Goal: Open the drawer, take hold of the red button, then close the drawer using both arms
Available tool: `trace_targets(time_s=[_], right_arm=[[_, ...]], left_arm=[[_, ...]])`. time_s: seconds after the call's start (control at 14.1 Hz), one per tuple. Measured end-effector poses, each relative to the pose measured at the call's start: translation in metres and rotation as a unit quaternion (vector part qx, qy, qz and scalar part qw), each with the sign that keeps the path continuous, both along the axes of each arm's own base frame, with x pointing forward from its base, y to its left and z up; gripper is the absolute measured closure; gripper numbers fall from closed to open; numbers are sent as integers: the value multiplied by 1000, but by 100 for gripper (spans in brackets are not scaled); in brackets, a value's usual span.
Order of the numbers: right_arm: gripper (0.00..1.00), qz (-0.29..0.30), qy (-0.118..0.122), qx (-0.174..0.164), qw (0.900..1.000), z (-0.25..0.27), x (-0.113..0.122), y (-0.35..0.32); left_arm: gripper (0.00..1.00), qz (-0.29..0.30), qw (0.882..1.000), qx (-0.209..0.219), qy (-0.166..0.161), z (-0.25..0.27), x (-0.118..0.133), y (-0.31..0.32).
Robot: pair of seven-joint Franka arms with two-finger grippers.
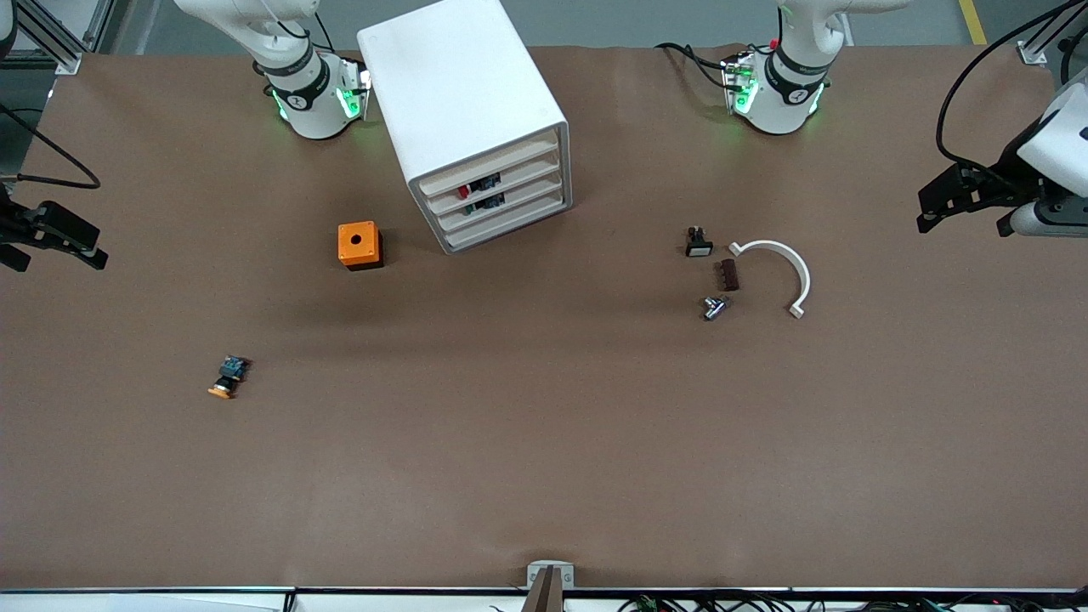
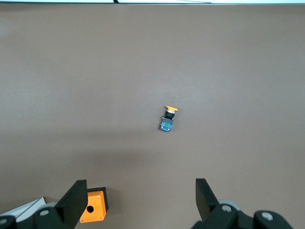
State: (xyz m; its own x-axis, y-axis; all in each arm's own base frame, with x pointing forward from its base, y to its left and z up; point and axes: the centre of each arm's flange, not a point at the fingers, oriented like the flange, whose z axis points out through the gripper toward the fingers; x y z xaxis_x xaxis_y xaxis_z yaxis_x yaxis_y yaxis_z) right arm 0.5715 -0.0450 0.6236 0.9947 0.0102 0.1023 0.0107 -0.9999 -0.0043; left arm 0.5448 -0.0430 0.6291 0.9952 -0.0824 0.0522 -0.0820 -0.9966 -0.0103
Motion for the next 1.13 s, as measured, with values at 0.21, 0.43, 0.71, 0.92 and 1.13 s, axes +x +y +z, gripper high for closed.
trace_targets(time_s=[0.21, 0.43, 0.71, 0.92, 1.13], right_arm=[[0, 0, 0, 0, 1000, 0, 0, 0], [0, 0, 0, 0, 1000, 0, 0, 0], [0, 0, 0, 0, 1000, 0, 0, 0], [0, 0, 0, 0, 1000, 0, 0, 0], [0, 0, 0, 0, 1000, 0, 0, 0]], left_arm=[[0, 4, 1000, 0, 9, -8, 4, 1], [0, 15, 999, 2, 38, -32, 13, 1], [0, 53, 993, 10, 105, -102, 35, -20], [0, 100, 985, 26, 138, -145, 39, -80], [0, 146, 976, 30, 158, -160, 35, -122]])
